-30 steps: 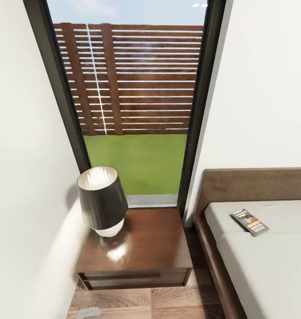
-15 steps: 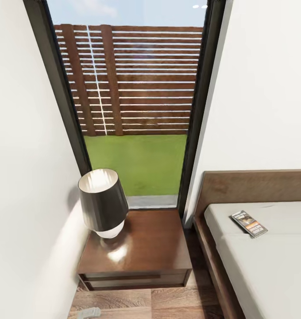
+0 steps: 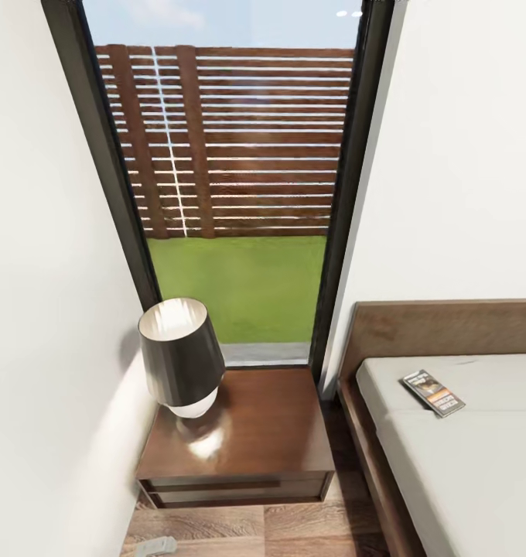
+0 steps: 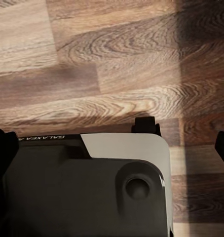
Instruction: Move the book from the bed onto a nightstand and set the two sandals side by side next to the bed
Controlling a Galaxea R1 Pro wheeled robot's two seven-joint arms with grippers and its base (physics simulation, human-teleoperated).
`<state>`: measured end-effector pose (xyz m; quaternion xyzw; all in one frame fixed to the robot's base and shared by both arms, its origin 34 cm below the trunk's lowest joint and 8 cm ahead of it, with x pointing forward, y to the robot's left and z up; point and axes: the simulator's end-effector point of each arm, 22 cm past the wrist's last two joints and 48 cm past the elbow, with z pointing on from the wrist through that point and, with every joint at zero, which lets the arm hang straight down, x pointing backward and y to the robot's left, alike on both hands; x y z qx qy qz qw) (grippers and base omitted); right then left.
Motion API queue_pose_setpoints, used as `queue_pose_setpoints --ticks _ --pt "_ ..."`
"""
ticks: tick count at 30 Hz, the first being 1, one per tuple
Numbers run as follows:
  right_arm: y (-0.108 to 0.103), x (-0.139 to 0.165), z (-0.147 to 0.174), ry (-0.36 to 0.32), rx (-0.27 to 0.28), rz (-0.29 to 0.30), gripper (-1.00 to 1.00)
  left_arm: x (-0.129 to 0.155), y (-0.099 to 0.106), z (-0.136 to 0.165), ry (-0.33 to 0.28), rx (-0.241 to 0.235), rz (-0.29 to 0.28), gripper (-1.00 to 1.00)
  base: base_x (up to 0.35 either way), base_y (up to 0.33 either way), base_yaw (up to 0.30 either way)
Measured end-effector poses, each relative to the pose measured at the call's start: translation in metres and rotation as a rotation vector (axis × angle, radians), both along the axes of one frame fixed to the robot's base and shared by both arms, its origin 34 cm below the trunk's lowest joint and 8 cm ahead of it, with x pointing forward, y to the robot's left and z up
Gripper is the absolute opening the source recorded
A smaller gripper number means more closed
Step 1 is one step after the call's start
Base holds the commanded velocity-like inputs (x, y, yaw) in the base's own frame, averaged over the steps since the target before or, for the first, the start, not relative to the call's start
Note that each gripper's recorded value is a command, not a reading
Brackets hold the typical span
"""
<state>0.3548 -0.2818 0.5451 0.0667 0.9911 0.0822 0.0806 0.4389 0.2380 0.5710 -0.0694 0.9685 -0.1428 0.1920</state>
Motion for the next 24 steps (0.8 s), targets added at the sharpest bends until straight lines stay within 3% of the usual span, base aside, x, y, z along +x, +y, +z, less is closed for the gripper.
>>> queue_pose_setpoints --ticks 24 --pt "-0.001 -0.006 0.028 0.002 -0.005 -0.001 1.00 -0.005 0.000 0.029 0.001 0.000 -0.001 1.00 0.000 0.000 0.000"
